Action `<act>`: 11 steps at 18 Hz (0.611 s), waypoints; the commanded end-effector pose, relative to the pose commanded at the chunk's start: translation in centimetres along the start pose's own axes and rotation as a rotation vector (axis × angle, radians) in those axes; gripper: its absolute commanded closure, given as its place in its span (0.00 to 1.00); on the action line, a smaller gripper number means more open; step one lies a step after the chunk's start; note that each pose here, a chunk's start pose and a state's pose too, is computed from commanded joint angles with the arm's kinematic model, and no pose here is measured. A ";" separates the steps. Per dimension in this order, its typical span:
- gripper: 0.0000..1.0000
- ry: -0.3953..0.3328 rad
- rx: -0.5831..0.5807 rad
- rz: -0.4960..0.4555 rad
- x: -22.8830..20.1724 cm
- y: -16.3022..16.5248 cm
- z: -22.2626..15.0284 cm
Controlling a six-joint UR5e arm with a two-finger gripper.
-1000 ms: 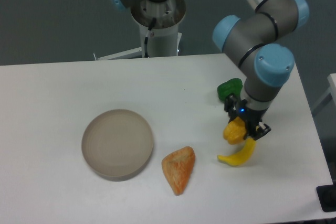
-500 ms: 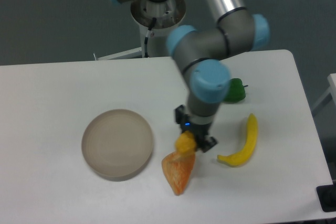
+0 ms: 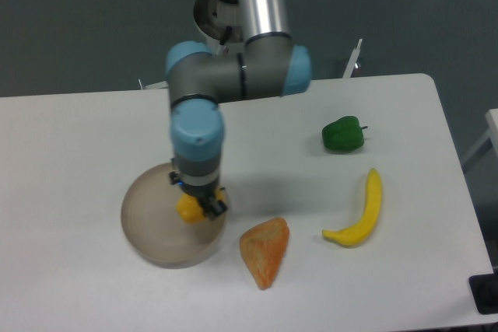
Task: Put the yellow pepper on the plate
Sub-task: 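Lower the yellow pepper onto the plate and open the gripper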
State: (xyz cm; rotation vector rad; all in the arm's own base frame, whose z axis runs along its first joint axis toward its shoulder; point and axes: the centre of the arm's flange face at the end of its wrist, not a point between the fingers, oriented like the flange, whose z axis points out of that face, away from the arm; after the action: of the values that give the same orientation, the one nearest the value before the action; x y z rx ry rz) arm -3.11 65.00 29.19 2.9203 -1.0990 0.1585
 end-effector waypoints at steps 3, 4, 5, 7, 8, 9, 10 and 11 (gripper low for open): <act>0.49 -0.010 0.006 0.005 -0.1 -0.4 0.5; 0.31 -0.012 0.006 0.006 -0.2 -0.4 0.5; 0.00 -0.016 0.001 0.007 -0.1 -0.4 0.5; 0.00 -0.028 -0.002 0.008 0.0 -0.2 -0.1; 0.00 -0.039 -0.007 0.008 -0.1 -0.1 -0.4; 0.00 -0.049 -0.019 0.008 -0.1 0.1 -0.7; 0.00 -0.065 -0.029 0.008 -0.1 0.2 -1.1; 0.00 -0.074 -0.027 0.010 -0.3 0.2 -1.6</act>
State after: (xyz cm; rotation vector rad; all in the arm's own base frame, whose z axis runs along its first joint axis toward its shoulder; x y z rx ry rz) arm -3.58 65.10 30.77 2.9197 -1.1157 0.0357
